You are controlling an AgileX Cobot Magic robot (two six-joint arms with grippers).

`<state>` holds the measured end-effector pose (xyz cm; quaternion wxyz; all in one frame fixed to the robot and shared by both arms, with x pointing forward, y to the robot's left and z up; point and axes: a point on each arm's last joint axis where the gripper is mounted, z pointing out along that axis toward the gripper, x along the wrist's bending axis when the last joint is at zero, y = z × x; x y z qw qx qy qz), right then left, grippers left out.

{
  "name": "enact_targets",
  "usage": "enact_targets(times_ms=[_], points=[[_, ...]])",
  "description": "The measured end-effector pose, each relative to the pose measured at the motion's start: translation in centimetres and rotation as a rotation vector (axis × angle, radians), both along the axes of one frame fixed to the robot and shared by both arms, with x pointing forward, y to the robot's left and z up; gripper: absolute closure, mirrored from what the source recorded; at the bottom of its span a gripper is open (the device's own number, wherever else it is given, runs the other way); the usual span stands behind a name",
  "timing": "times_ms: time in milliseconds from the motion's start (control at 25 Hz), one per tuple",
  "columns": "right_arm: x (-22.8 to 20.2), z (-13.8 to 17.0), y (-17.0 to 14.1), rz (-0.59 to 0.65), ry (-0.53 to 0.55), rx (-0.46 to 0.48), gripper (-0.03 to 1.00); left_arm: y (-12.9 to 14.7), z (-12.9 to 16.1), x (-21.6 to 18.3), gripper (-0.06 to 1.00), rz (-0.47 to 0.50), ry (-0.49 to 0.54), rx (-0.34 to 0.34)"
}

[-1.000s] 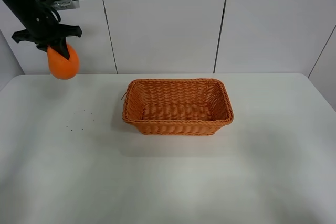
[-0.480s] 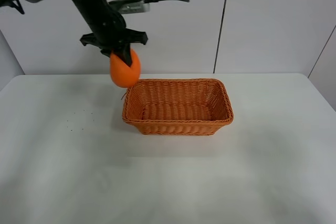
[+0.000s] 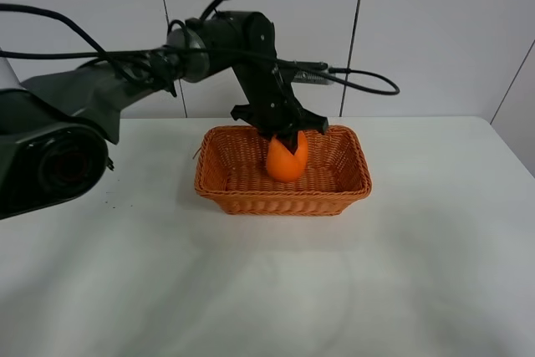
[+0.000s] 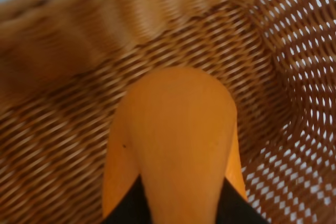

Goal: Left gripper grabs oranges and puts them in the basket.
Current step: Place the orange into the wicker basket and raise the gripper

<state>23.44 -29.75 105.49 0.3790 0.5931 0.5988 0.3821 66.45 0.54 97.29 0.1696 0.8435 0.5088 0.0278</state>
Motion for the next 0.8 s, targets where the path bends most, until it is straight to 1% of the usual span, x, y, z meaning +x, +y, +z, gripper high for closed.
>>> enact_targets(times_ms=[80,120,160,320,360,400,520,640,800], points=[[0.0,0.0,0.0,0.0,0.0,0.0,0.27,-0.6,-2.0,0.1,0.71,-0.007,0.016,0.009],[0.0,0.0,0.0,0.0,0.0,0.0,0.27,-0.7,-3.3,0.2,0.68,-0.007,0.037,0.025],[0.0,0.0,0.0,0.0,0.0,0.0,0.27,-0.7,-3.7,0.2,0.63,-0.007,0.041,0.031],[0.0,0.0,0.0,0.0,0.0,0.0,0.27,-0.7,-4.0,0.3,0.22,-0.007,0.046,0.036],[0.0,0.0,0.0,0.0,0.0,0.0,0.27,-0.7,-4.0,0.3,0.16,-0.007,0.046,0.036],[0.0,0.0,0.0,0.0,0.0,0.0,0.27,-0.7,-4.0,0.3,0.12,-0.006,0.047,0.037],[0.0,0.0,0.0,0.0,0.0,0.0,0.27,-0.6,-3.9,0.1,0.07,-0.007,0.063,0.046],[0.0,0.0,0.0,0.0,0.0,0.0,0.27,-0.5,-3.2,0.1,0.06,-0.01,0.073,0.052],[0.0,0.0,0.0,0.0,0.0,0.0,0.27,0.0,-0.5,0.5,0.06,-0.015,0.067,0.049]])
